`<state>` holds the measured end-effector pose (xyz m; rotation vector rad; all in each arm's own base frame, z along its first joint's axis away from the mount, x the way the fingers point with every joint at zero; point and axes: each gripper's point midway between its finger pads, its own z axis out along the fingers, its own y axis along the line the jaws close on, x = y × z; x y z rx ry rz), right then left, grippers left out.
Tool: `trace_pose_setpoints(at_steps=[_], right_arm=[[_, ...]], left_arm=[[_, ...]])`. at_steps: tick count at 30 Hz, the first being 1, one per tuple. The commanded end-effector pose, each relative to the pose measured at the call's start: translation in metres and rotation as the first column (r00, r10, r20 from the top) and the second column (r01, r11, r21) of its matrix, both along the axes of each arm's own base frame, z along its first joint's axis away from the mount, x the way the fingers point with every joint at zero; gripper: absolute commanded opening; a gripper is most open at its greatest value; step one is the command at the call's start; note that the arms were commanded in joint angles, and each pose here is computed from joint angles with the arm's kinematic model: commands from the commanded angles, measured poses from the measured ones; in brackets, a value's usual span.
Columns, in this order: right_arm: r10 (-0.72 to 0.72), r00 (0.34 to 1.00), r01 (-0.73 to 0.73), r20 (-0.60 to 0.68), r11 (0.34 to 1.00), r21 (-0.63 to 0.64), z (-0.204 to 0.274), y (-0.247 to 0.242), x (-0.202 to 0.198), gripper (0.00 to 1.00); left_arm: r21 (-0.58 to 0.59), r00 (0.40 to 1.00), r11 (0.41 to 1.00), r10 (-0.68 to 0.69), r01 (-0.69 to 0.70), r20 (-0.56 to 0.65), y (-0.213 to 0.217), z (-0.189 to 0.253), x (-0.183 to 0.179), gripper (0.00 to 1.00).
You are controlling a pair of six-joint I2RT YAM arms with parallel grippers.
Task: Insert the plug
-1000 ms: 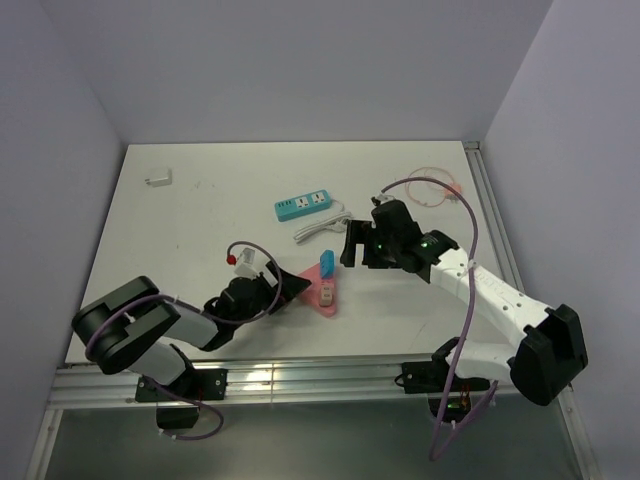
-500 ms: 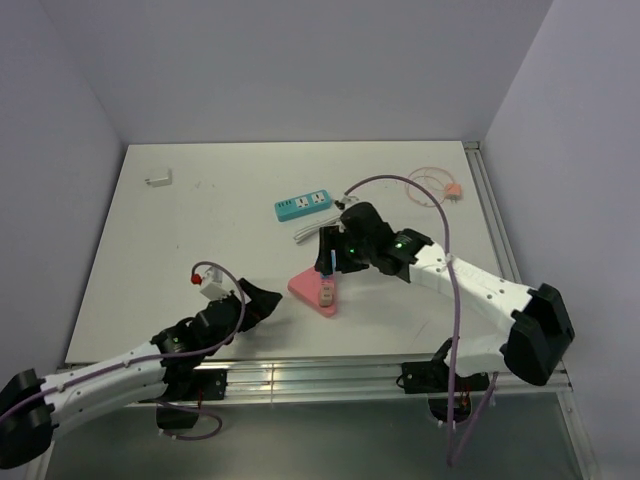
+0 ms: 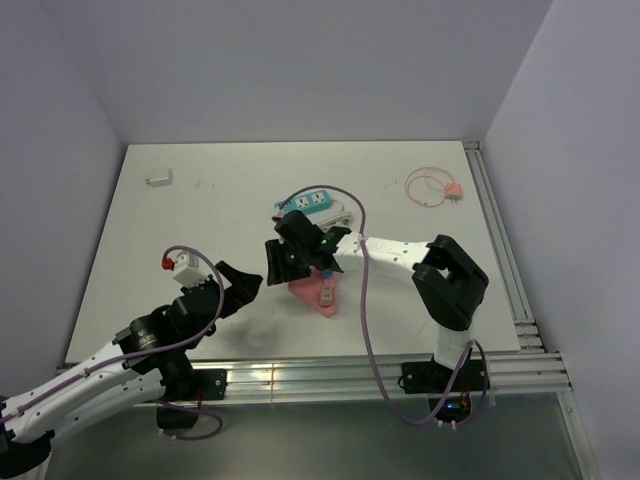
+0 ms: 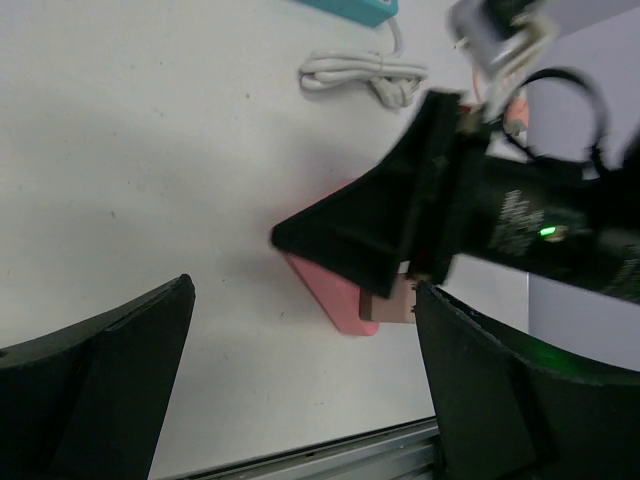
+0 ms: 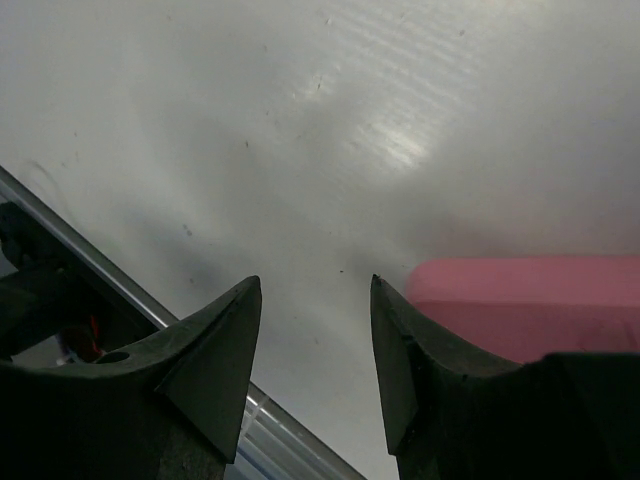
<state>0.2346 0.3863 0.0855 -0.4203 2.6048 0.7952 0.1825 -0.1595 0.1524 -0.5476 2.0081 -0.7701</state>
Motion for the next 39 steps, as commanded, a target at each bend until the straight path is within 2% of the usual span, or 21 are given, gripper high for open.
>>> trace_pose_setpoints(at_steps=[1,7,12,18,23,25,26,28,29,30,32,35,37,39], right_arm=[[0.016,1.000,-0.016,-0.009,0.999,0.046,0.005,0.024,-0.003,0.55],[-0.071,0.997,0.070,-0.007,0.994,-0.082,-0.026,0.000,0.001,0.54],[-0.172,0.985,0.170,0.009,0.965,-0.199,-0.051,-0.042,0.002,0.54],[-0.310,0.951,0.304,0.011,0.924,-0.231,-0.070,-0.103,0.009,0.52],[-0.353,0.934,0.356,0.050,0.914,-0.196,-0.062,-0.137,0.015,0.52],[-0.317,0.945,0.326,0.079,0.927,-0.183,-0.052,-0.138,0.016,0.53],[-0.316,0.946,0.325,0.080,0.928,-0.183,-0.052,-0.139,0.015,0.54],[-0.321,0.942,0.334,0.097,0.924,-0.188,-0.048,-0.144,0.017,0.55],[-0.325,0.941,0.338,0.097,0.922,-0.190,-0.047,-0.144,0.018,0.55],[-0.327,0.940,0.340,0.099,0.921,-0.191,-0.046,-0.146,0.019,0.56],[-0.305,0.946,0.321,0.112,0.931,-0.171,-0.039,-0.142,0.021,0.56],[-0.261,0.954,0.275,0.149,0.957,-0.088,-0.012,-0.130,0.025,0.56],[-0.247,0.949,0.258,0.196,0.965,-0.034,0.016,-0.126,0.030,0.61],[-0.257,0.934,0.254,0.250,0.966,0.042,0.054,-0.121,0.040,0.69]], left_arm=[[0.067,0.999,0.998,0.017,-0.020,0.036,0.012,0.016,0.002,0.97],[0.065,0.998,0.997,0.046,-0.049,0.046,0.013,0.028,0.007,0.98],[0.127,0.998,0.990,0.065,-0.066,0.016,0.009,0.028,0.014,1.00],[0.154,0.999,0.987,0.036,-0.038,0.013,-0.004,0.030,0.020,1.00],[0.213,1.000,0.977,0.019,-0.018,-0.004,-0.015,0.019,0.028,0.99],[0.226,1.000,0.974,0.004,-0.004,0.002,-0.022,0.023,0.034,1.00],[0.270,1.000,0.963,-0.011,0.013,-0.010,-0.026,0.017,0.037,1.00],[0.268,1.000,0.963,-0.022,0.024,-0.008,-0.033,0.026,0.049,1.00],[0.310,0.999,0.950,-0.039,0.044,-0.022,-0.036,0.019,0.055,1.00],[0.303,1.000,0.953,-0.015,0.021,-0.021,-0.032,0.026,0.068,0.99],[0.318,0.998,0.946,-0.046,0.060,-0.051,-0.037,0.020,0.084,0.99],[0.331,0.999,0.944,0.007,0.008,-0.044,-0.026,0.034,0.126,1.00],[0.382,0.998,0.924,0.034,-0.011,-0.055,-0.017,0.027,0.151,1.00],[0.369,0.998,0.929,0.045,-0.023,-0.052,-0.019,0.039,0.173,1.00]])
